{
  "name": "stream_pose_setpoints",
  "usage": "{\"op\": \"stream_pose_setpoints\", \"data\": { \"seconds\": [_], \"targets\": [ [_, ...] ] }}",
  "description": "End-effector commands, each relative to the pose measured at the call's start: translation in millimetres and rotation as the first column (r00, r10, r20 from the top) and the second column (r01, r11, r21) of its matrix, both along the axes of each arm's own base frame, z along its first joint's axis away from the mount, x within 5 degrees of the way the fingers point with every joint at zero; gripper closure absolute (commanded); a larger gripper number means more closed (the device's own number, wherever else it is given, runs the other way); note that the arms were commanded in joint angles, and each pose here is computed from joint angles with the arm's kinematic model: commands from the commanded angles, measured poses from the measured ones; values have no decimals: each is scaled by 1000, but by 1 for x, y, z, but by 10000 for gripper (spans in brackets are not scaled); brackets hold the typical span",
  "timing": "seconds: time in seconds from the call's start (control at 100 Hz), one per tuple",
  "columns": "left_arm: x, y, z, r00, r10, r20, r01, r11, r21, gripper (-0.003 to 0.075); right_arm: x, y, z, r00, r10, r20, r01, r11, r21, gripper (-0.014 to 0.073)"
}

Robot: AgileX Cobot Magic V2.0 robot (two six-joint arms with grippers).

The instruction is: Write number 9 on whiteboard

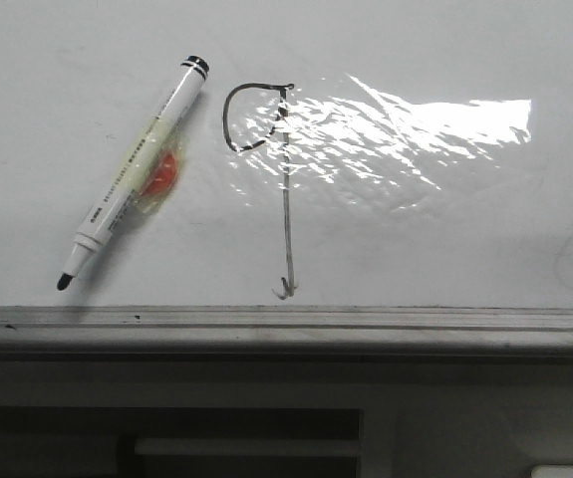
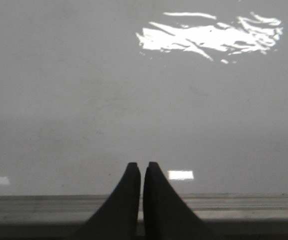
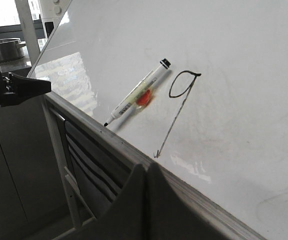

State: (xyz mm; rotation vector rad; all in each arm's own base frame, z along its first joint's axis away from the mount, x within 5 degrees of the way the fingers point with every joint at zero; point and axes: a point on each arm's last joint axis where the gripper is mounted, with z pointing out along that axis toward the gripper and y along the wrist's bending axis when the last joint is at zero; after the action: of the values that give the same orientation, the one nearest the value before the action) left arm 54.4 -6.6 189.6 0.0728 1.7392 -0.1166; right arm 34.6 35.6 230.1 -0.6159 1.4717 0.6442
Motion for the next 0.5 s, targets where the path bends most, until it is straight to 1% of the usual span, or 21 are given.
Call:
{"op": "stream_pose_setpoints", "data": {
  "seconds": [0.0,0.06,0.49],
  "targets": [
    [-1,1,-4,1000,14,20,-15,1000,21,741,-2,-1,16,997,1,83,-7,998,68,657],
    [-2,1,-8,1000,15,-21,-14,1000,27,741,-2,-1,16,997,1,83,-7,998,68,657],
    [-2,1,-8,1000,15,-21,-15,999,29,741,-2,-1,16,997,1,83,-7,998,68,657]
  ]
}}
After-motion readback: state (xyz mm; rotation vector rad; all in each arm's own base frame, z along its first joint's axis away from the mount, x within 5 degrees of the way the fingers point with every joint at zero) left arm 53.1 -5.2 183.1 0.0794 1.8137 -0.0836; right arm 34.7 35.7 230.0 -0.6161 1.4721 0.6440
